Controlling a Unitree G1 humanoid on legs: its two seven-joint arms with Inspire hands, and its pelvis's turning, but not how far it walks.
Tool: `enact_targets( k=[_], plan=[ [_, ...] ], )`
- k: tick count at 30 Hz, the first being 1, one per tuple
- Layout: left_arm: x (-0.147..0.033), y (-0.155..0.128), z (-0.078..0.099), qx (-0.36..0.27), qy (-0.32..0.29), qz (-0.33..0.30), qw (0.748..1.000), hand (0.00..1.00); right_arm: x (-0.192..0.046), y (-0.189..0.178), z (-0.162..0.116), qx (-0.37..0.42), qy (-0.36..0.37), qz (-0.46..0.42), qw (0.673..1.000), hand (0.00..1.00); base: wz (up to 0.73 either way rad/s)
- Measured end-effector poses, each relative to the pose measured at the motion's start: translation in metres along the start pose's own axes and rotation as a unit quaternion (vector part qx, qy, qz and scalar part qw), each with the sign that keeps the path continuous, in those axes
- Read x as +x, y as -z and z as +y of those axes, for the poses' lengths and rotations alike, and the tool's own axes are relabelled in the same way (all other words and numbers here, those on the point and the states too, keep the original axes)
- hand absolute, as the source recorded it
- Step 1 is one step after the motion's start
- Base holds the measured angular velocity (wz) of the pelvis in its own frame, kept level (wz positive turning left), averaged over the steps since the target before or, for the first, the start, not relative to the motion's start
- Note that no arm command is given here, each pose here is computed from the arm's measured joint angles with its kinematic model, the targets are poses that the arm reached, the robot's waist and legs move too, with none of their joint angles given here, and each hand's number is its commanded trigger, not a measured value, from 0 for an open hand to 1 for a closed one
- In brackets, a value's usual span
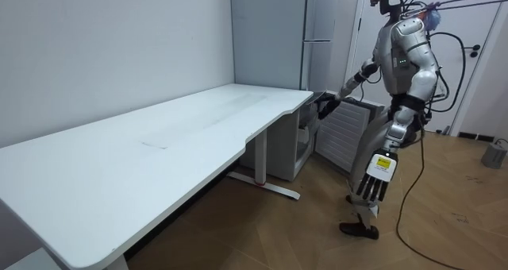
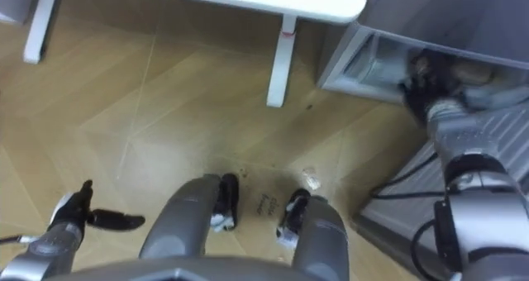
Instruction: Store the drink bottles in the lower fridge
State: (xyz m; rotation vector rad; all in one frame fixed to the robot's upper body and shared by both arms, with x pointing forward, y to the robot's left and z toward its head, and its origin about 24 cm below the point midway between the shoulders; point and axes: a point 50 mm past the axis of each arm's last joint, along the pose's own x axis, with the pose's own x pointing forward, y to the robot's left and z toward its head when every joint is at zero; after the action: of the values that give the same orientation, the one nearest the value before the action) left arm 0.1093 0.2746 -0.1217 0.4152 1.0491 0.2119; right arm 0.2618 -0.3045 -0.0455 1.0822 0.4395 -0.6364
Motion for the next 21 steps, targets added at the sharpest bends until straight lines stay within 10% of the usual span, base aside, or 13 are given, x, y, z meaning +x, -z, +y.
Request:
enact_targets(
  k=[21],
  plan=[
    [-0.004,0.024,-0.024,-0.056,0.018,0.042,0.997,0.0,-0.027,0.045,-0.082,-0.091,0.073,0.047,0.992,0.0,-0.07]
  ],
)
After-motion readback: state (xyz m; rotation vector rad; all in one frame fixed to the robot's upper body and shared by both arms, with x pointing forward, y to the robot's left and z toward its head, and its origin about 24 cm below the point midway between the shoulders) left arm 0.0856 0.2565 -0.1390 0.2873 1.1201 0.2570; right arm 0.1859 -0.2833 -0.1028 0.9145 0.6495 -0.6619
